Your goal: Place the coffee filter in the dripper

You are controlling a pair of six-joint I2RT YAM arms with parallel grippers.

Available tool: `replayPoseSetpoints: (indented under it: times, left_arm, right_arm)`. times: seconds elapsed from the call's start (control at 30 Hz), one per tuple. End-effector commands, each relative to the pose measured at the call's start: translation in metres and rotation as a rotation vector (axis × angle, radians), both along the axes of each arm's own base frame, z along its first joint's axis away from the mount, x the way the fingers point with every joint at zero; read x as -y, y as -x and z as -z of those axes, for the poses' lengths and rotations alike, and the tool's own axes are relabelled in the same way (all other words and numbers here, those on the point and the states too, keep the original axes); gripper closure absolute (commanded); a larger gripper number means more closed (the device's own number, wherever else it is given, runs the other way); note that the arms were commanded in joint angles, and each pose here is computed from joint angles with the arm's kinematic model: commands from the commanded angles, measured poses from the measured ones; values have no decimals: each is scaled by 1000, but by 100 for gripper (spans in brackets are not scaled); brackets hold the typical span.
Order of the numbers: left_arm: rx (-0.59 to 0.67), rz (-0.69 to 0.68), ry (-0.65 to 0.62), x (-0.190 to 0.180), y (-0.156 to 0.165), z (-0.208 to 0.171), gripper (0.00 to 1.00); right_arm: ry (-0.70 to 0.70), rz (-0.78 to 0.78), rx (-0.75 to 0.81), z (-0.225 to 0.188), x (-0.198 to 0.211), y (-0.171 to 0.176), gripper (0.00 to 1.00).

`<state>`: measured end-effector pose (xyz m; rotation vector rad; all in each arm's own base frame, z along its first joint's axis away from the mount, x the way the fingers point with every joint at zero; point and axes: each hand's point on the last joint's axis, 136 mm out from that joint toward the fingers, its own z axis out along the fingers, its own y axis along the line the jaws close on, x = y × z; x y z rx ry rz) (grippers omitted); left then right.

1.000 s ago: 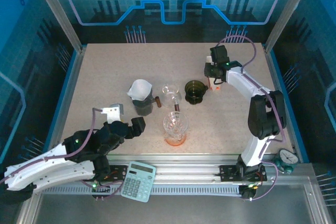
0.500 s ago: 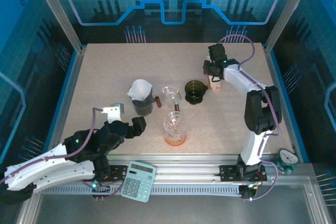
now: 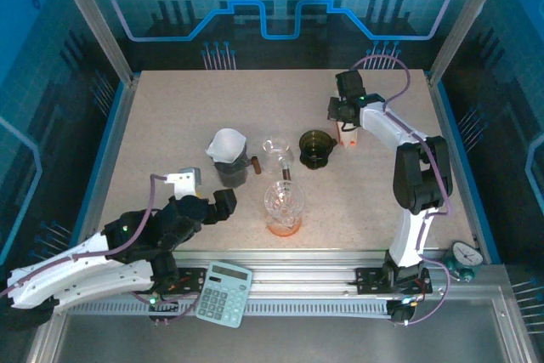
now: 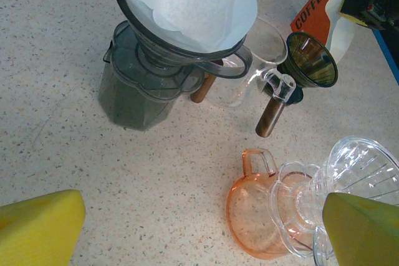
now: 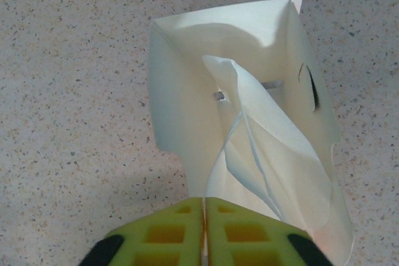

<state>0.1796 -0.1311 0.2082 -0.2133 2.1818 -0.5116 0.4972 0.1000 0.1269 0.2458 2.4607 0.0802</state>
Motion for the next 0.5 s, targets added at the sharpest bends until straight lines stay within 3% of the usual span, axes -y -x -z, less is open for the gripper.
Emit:
replayPoseSetpoints:
  times: [0.0,0.07,0.47]
  left_arm:
    - [20,1,-13,-1,-2,-3,1]
    - [17,1,-16,-1,-2,-2,1]
    - [16,5,-3,0,-1,-5,1]
  right_arm:
    - [17,11,24,-11,6,-3,96]
    - [17,0,39,-15,4,-1,100]
    - [-21,-46,126,-55,3,36,100]
